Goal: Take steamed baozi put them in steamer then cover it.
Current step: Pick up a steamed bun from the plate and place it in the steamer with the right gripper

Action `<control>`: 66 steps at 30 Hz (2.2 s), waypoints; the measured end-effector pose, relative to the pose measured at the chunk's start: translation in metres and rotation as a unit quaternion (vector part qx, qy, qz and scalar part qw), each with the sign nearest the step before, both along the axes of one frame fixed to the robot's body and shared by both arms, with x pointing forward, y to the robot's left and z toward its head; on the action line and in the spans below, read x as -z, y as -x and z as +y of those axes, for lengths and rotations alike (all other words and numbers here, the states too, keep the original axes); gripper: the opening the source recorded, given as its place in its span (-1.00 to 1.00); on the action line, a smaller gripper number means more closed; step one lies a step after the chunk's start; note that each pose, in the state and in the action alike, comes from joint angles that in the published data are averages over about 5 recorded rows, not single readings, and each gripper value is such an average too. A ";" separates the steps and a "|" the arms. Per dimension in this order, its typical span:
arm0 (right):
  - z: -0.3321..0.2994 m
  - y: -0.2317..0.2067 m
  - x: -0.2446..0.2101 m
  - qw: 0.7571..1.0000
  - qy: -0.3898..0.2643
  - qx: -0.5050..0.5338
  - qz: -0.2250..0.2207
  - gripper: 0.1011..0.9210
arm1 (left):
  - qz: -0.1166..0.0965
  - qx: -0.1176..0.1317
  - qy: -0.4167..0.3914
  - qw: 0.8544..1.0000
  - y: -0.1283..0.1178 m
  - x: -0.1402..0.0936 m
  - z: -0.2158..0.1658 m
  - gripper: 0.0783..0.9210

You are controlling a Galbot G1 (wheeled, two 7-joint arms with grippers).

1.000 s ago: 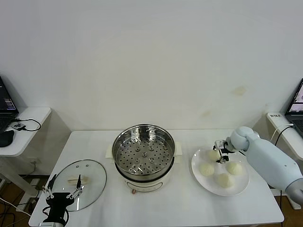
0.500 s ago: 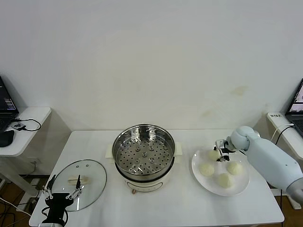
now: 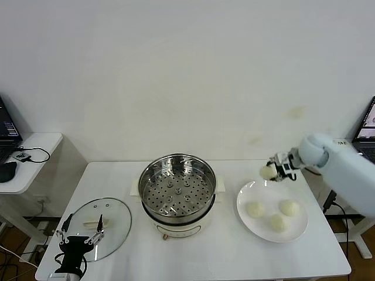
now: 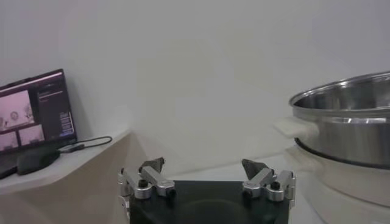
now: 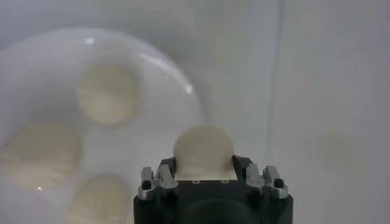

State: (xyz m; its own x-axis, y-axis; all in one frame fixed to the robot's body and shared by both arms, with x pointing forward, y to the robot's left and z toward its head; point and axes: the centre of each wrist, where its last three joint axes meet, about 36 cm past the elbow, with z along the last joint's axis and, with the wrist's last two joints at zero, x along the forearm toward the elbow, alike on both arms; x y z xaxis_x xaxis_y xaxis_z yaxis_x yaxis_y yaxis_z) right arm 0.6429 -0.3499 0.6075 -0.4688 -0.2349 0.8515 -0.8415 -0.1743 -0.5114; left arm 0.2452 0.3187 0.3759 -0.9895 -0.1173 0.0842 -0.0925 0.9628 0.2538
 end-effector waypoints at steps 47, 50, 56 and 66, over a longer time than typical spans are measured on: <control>0.325 -0.029 0.019 0.887 0.146 -0.435 -0.042 0.22 | -0.016 -0.011 0.006 1.000 -0.005 -0.005 0.007 0.77; 0.328 -0.030 0.025 0.882 0.151 -0.444 -0.043 0.22 | -0.017 -0.012 0.006 1.000 -0.005 -0.004 0.007 0.77; 0.330 -0.033 0.031 0.876 0.162 -0.453 -0.043 0.38 | -0.017 -0.012 0.006 1.000 -0.005 -0.003 0.008 0.77; 0.323 -0.035 0.014 0.877 0.159 -0.451 -0.052 0.76 | -0.019 -0.011 0.006 1.000 -0.004 -0.005 0.007 0.77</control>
State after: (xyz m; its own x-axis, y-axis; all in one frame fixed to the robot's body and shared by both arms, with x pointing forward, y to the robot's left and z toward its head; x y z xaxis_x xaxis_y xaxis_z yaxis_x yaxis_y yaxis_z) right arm 0.6784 -0.0269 0.5930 -0.2933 -0.3090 0.9047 -0.2393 -0.8925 -0.3824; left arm 0.2495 0.3254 0.3807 -0.9891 -0.1392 0.0476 -0.1241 0.9634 0.2375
